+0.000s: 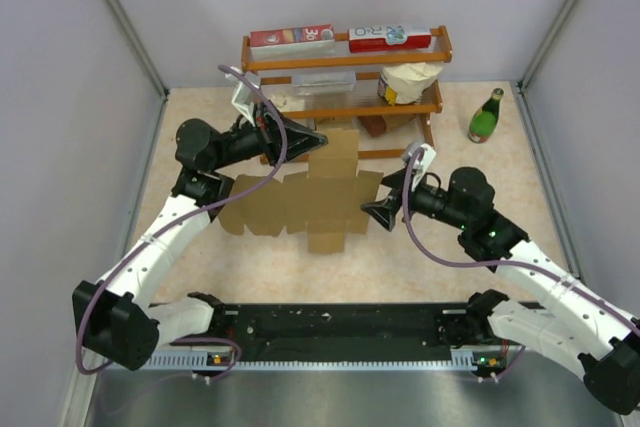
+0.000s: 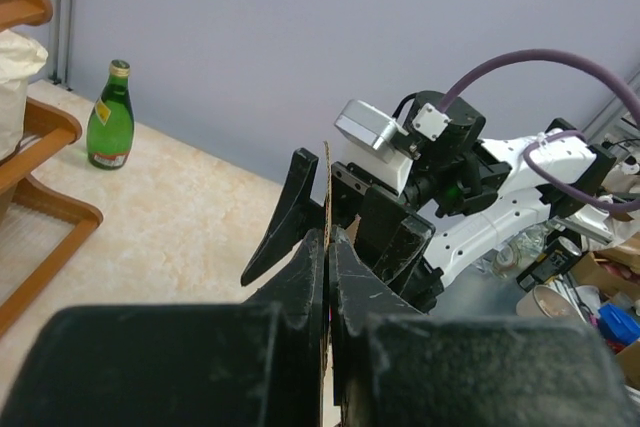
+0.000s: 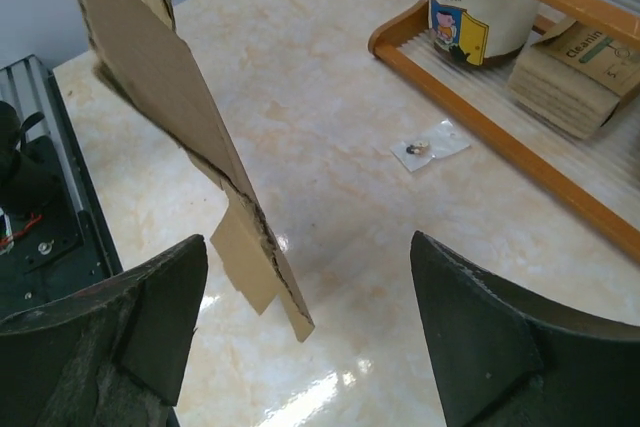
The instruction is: Fold the paper box
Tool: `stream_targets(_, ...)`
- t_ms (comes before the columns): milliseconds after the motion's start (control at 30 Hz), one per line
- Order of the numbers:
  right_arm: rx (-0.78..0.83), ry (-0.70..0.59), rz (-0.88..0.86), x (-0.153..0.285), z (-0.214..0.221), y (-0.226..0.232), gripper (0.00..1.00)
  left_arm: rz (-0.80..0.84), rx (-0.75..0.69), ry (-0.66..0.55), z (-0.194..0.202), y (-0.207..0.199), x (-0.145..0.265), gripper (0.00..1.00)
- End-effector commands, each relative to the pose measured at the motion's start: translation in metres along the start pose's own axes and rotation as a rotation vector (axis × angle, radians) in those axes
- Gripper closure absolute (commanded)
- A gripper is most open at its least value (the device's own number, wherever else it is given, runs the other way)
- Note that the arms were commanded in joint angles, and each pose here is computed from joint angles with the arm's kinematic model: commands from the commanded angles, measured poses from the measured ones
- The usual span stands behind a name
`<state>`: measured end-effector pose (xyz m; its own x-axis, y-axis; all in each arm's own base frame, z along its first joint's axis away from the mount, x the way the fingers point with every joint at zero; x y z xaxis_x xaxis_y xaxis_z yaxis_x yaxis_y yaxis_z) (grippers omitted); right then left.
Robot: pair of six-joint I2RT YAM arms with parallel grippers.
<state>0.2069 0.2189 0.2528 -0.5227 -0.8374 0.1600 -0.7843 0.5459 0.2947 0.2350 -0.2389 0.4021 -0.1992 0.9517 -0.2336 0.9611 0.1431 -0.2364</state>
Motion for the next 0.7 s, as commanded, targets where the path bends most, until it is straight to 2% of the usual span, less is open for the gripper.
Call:
stream_targets(0, 0.039, -0.112, -0.090, -0.002, -0.023, 0.010, 0.22, 0.036, -0.076, -0.090, -0.042, -0.026, 0.001, 1.00)
stream_targets(400, -0.032, -0.181, -0.292, -0.002, -0.033, 0.036, 0.43, 0.047, -0.012, -0.219, -0.068, -0.034, 0.008, 1.00)
stream_targets(667, -0.103, -0.295, -0.380, 0.000, -0.047, 0.044, 0.51, 0.021, 0.007, -0.284, -0.075, -0.032, 0.014, 1.00)
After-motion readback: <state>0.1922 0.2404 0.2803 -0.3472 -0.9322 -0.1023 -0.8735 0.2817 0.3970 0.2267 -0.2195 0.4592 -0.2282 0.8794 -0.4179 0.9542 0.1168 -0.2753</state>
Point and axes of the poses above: each gripper's point midway between its finger pads, its own x axis back along the fingers, its own y axis along the line the jaws close on, z = x × y, the point moved 3 cm from there along x, back along the fingers, and after that the axes turned 10 degrees about -x, right-handed, at the moved point
